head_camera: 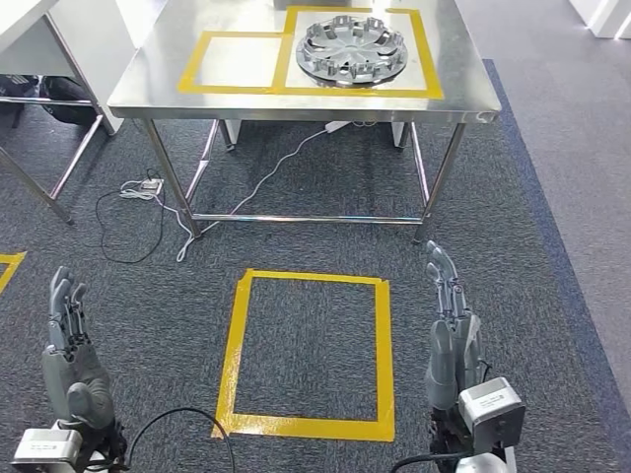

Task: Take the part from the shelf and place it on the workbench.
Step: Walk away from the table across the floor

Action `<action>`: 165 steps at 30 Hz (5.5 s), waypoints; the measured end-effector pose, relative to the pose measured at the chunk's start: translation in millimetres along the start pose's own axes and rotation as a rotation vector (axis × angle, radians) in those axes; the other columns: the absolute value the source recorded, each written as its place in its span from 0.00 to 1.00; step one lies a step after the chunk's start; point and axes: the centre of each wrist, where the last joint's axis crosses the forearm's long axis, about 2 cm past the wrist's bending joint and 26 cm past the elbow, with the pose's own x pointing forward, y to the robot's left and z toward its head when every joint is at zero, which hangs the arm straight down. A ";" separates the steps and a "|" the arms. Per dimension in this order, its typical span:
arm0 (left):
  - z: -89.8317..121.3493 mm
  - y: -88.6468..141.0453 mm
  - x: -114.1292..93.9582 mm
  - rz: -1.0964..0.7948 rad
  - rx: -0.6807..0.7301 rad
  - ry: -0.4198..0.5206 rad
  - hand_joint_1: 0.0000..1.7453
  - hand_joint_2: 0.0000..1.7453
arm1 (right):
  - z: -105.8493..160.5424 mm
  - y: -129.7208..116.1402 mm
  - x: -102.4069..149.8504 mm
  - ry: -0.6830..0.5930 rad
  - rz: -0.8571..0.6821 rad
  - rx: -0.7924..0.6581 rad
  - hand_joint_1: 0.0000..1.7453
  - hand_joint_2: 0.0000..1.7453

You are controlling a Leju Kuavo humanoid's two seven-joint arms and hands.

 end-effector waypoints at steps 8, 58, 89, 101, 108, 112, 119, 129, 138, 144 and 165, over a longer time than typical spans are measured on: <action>-0.1 0.8 -0.2 0.000 -0.001 -0.001 0.00 0.00 | 0.1 0.6 0.1 0.003 0.001 0.001 0.00 0.00; 7.7 5.5 1.1 -0.012 0.009 0.018 0.00 0.00 | 1.0 3.7 1.1 0.008 0.002 0.009 0.00 0.00; 6.7 7.4 1.7 -0.016 0.011 0.013 0.00 0.00 | 2.6 6.6 0.9 0.000 0.040 0.019 0.00 0.00; 5.9 7.0 1.8 -0.017 0.010 0.010 0.00 0.00 | 2.4 6.6 1.0 -0.003 0.040 0.021 0.00 0.00; 5.6 7.3 1.7 -0.017 0.013 0.010 0.00 0.00 | 2.0 6.6 1.0 -0.005 0.041 0.023 0.00 0.00; 5.8 7.4 1.9 -0.017 0.013 0.010 0.00 0.00 | 1.7 6.5 1.0 -0.006 0.042 0.024 0.00 0.00; 5.6 7.5 2.2 -0.016 0.014 0.008 0.00 0.00 | 2.0 6.4 0.9 -0.004 0.043 0.024 0.00 0.00; 4.8 8.0 2.2 -0.014 0.020 0.008 0.00 0.00 | 0.3 6.4 1.2 -0.011 0.045 0.023 0.00 0.00; 4.5 8.4 2.0 -0.015 0.022 0.008 0.00 0.00 | 1.6 6.6 1.0 -0.006 0.045 0.023 0.00 0.00; 4.5 8.6 2.2 -0.015 0.022 0.007 0.00 0.00 | 1.6 6.4 1.0 -0.007 0.046 0.020 0.00 0.00; 4.4 9.1 2.6 -0.016 0.026 0.006 0.00 0.00 | 2.4 6.6 0.9 -0.007 0.046 0.020 0.00 0.00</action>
